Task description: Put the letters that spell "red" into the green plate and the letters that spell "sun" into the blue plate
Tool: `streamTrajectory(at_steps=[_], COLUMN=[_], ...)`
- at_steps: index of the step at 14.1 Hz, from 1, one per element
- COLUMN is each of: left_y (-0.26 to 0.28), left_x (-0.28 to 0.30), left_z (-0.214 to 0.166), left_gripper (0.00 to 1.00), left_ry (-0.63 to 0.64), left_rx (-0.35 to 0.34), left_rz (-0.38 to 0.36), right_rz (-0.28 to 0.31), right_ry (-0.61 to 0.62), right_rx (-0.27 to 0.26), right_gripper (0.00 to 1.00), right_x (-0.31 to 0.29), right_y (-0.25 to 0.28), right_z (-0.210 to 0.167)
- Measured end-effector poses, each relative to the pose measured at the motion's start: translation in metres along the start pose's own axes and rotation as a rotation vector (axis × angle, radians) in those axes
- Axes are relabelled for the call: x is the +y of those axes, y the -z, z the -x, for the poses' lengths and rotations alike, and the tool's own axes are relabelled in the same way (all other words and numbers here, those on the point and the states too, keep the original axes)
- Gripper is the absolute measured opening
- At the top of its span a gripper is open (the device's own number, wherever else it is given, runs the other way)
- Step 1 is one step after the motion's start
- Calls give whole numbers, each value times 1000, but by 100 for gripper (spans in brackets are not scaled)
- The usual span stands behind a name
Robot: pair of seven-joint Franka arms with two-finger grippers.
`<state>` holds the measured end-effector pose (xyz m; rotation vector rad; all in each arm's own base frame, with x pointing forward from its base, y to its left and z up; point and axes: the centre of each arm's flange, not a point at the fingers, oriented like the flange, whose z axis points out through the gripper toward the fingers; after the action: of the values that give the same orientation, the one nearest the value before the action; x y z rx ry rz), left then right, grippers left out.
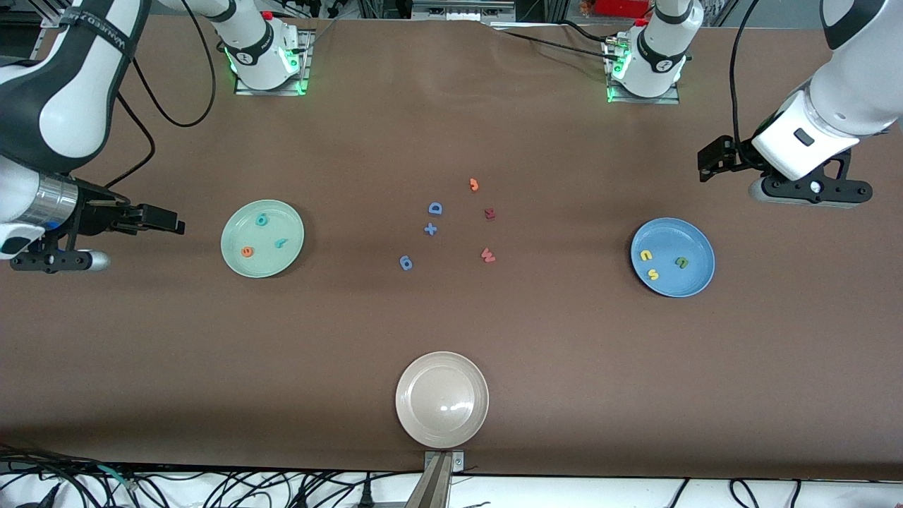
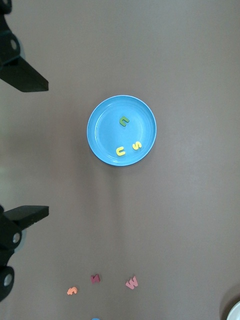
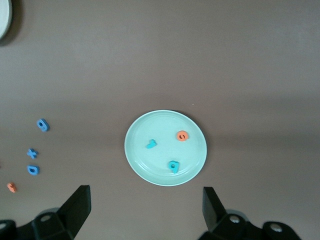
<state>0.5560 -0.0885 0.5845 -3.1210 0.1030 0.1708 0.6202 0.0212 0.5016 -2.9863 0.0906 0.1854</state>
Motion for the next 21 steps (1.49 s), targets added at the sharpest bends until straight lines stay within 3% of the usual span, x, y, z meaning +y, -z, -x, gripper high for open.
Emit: streamTrajectory(at_steps=[3, 7, 11, 15, 21], left_y=[0, 0, 0, 0, 0], left_x=[0, 0, 0, 0, 0], left_z=[0, 0, 0, 0, 0], left_gripper=[100, 100, 100, 100, 100], left_ry=[0, 0, 0, 0, 0], left_rx=[0, 0, 0, -1, -1], left_rz=[0, 0, 0, 0, 0], right_rz=[9, -22, 20, 52, 87], right_ry=[-63, -122, -108, -86, -34], right_rx=[17, 26, -7, -50, -54], right_gripper=[99, 99, 99, 99, 99], right_x=[-13, -18, -48, -39, -33], right_y=[13, 32, 38, 31, 43], right_z=[8, 10, -3, -13, -8])
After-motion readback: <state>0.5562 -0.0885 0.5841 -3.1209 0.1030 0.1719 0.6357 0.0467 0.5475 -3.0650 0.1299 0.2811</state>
